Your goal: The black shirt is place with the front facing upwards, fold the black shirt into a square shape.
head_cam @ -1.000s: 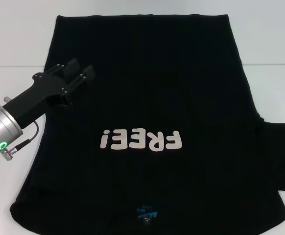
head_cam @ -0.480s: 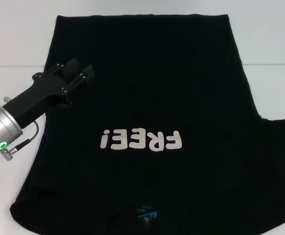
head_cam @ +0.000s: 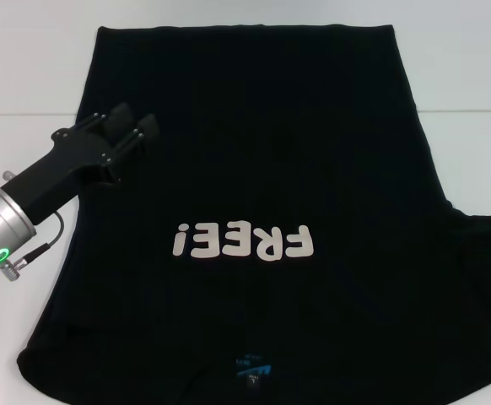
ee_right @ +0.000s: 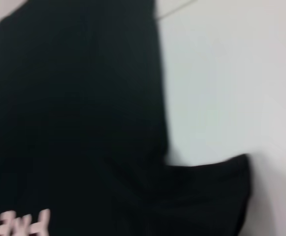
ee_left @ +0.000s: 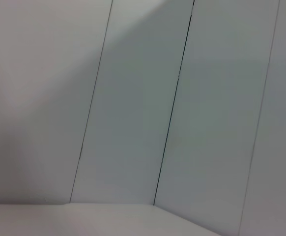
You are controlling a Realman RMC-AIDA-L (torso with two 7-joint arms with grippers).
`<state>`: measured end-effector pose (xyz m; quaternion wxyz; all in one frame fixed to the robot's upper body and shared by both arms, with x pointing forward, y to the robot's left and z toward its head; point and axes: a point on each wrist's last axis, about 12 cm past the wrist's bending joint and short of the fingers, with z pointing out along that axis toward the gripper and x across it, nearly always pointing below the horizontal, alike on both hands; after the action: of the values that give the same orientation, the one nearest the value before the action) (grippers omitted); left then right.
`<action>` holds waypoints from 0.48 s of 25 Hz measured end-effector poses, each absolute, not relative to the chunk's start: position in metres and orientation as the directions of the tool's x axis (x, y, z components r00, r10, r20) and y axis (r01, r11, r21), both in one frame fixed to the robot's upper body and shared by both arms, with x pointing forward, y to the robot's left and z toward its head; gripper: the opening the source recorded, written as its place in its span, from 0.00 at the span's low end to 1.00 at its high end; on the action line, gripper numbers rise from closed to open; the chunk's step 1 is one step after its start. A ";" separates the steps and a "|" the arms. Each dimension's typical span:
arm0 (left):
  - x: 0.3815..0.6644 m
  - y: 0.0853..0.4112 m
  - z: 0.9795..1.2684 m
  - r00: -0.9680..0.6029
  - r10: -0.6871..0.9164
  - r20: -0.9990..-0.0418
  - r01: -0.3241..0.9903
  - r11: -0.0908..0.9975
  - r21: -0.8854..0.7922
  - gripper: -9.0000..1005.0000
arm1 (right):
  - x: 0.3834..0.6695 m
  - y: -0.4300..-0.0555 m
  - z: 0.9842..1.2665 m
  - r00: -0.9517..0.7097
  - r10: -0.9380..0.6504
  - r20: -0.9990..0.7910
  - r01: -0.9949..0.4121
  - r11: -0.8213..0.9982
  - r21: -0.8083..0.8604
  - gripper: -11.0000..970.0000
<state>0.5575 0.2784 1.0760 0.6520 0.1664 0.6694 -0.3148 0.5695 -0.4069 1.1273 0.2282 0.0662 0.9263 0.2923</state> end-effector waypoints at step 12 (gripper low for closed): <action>0.556 0.278 1.074 -0.098 -0.191 -0.977 0.632 0.746 -0.209 0.48 | 0.580 -0.375 1.135 -0.898 0.192 -0.397 -0.120 0.760 0.639 0.04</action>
<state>0.5562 0.2776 1.0744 0.6512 0.1645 0.6701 -0.3160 0.5804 -0.3751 1.1348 0.2255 0.0196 0.9105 0.3461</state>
